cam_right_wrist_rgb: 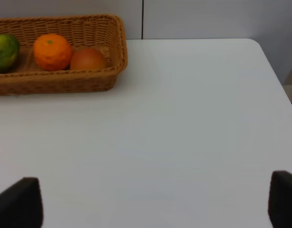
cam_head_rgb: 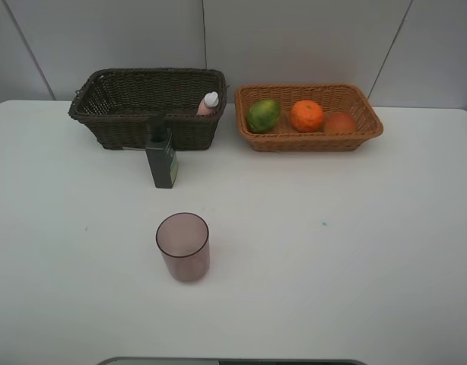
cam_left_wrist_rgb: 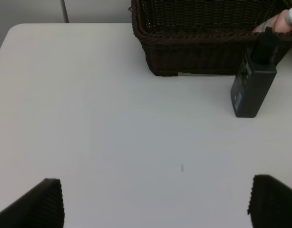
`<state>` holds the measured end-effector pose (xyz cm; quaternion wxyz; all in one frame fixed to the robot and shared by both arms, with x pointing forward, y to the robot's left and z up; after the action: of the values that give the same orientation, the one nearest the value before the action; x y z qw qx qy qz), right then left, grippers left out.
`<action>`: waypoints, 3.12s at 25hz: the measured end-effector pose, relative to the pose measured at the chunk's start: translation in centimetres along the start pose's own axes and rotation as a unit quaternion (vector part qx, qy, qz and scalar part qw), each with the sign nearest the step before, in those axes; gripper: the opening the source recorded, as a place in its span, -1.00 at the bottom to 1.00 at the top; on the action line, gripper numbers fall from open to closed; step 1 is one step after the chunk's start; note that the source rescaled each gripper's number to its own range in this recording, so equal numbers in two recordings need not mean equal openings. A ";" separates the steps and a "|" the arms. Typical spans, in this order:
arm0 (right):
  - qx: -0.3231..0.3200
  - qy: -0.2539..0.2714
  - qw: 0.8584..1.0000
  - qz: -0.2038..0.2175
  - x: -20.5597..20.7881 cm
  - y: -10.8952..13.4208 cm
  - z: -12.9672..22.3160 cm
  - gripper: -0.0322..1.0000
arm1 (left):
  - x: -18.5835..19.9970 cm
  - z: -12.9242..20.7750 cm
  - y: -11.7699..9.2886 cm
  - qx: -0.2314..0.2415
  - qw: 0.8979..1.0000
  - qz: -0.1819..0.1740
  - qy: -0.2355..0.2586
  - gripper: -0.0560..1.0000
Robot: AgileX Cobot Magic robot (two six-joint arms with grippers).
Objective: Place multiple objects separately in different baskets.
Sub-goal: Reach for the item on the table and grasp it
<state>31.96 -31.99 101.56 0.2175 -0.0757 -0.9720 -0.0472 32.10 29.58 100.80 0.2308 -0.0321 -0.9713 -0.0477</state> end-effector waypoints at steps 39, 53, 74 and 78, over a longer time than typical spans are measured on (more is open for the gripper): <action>0.001 0.001 1.000 0.002 0.0 -0.1 0.0 1.00 | 0.0 0.0 -0.4 -0.011 1.000 0.021 -0.002 1.00; 0.002 0.000 1.000 0.003 0.0 -0.1 0.0 1.00 | -6.1 -0.2 -1.5 0.000 0.978 0.061 0.198 1.00; 0.002 0.000 1.000 0.003 0.0 -0.1 0.0 1.00 | -21.8 -2.2 -18.2 -0.182 0.864 0.208 0.421 1.00; 0.002 0.000 1.000 0.003 0.0 -0.1 0.0 1.00 | -22.4 -0.7 -19.3 -0.214 0.853 0.209 0.428 1.00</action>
<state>31.97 -32.10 101.52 0.2176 -0.0783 -0.9719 -0.0446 50.76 9.39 89.81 0.6158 -0.2595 -0.7124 -0.2144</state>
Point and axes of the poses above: a point on each arm's last joint axis where the gripper is mounted, x pointing back along that axis away from the gripper, y along the wrist's bending axis when the last joint is at zero, z = x × y, the point moved 10 cm from there along -x, pointing out along that axis toward the gripper, and after that the axes turned 7 degrees about -x, right-handed, at the moved point
